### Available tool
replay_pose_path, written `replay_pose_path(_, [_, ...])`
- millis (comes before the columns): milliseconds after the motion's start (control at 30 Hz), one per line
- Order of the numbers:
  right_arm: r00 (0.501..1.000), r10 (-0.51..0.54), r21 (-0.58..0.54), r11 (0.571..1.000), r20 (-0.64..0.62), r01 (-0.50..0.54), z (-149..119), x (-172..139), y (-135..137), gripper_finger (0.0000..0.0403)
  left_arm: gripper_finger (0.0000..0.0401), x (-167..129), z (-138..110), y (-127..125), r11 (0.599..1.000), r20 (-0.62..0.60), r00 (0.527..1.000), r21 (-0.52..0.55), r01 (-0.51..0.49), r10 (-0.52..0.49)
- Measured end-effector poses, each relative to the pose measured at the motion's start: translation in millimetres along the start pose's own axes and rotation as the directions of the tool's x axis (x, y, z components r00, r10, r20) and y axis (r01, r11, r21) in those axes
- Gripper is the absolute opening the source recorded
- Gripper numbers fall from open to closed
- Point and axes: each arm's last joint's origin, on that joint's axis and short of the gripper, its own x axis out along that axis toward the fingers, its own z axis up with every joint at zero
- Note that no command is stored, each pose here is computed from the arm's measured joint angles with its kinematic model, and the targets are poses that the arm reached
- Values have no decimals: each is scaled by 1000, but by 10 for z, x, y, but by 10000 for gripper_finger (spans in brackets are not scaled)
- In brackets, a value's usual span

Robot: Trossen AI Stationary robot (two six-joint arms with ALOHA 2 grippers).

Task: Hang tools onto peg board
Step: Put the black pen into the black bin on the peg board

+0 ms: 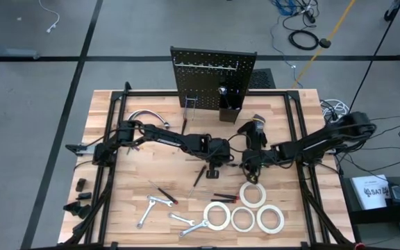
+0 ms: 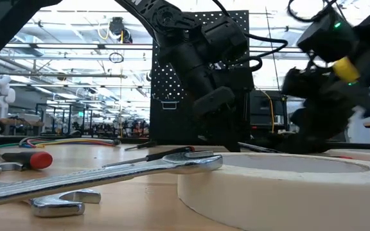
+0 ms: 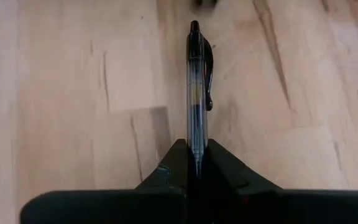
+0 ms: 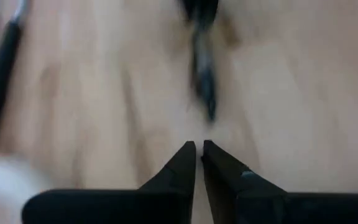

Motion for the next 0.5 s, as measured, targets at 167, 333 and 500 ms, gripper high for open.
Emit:
replay_pose_path(167, [998, 20, 11, 1000, 65, -21, 70, -343, 4, 44, 22, -137, 40, -3, 1000, 11, 1000, -3, -10, 10])
replay_pose_path(333, [978, -29, 13, 1000, 208, 27, 82, -710, 12, 46, 22, -461, 213, -2, 1000, 145, 989, -15, -27, 29])
replay_pose_path(500, [879, 0, 9, 1000, 476, -6, 24, -983, 48, 47, 22, -740, 294, 2, 999, 324, 945, -38, -38, 48])
